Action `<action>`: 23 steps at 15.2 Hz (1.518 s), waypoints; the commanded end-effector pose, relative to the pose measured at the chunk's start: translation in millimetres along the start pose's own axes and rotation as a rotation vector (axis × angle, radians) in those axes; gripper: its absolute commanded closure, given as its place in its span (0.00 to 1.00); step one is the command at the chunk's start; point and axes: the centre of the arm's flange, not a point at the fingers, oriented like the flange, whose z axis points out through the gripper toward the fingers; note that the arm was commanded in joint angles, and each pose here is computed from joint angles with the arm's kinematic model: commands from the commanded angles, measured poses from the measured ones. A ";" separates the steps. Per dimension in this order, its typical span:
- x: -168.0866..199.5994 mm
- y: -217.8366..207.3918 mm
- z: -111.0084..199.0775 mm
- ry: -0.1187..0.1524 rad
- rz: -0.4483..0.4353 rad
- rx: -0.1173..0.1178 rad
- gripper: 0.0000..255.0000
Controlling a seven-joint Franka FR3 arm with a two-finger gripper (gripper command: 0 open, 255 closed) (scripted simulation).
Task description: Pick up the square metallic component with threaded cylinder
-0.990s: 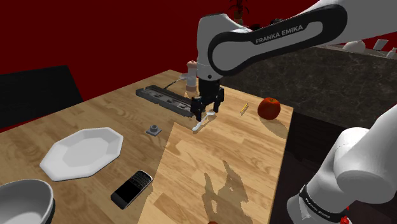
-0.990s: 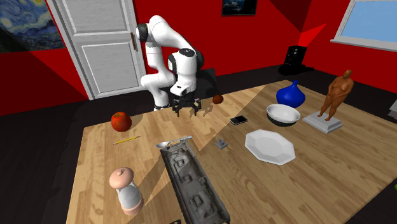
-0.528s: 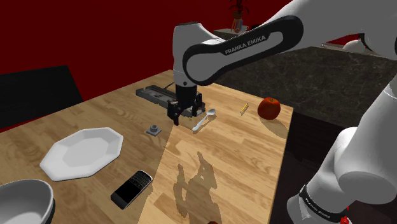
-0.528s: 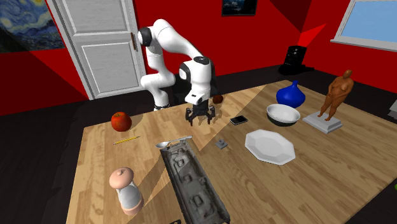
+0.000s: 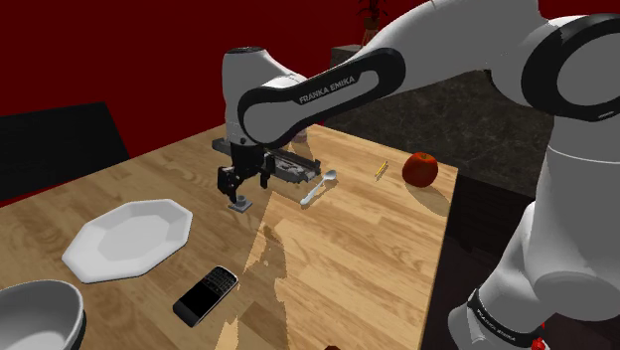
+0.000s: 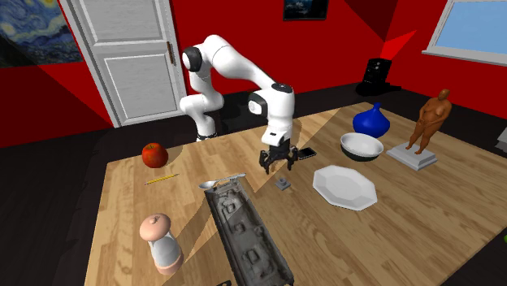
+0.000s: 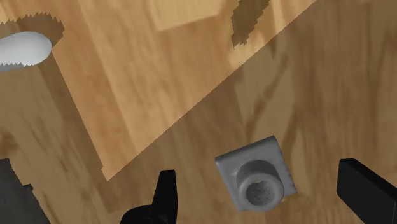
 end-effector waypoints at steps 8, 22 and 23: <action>3.7 -6.4 42.6 0.007 -0.004 0.003 0.00; 4.6 -6.5 26.8 0.007 -0.004 0.003 1.00; 5.0 -6.6 21.5 0.007 -0.004 0.003 1.00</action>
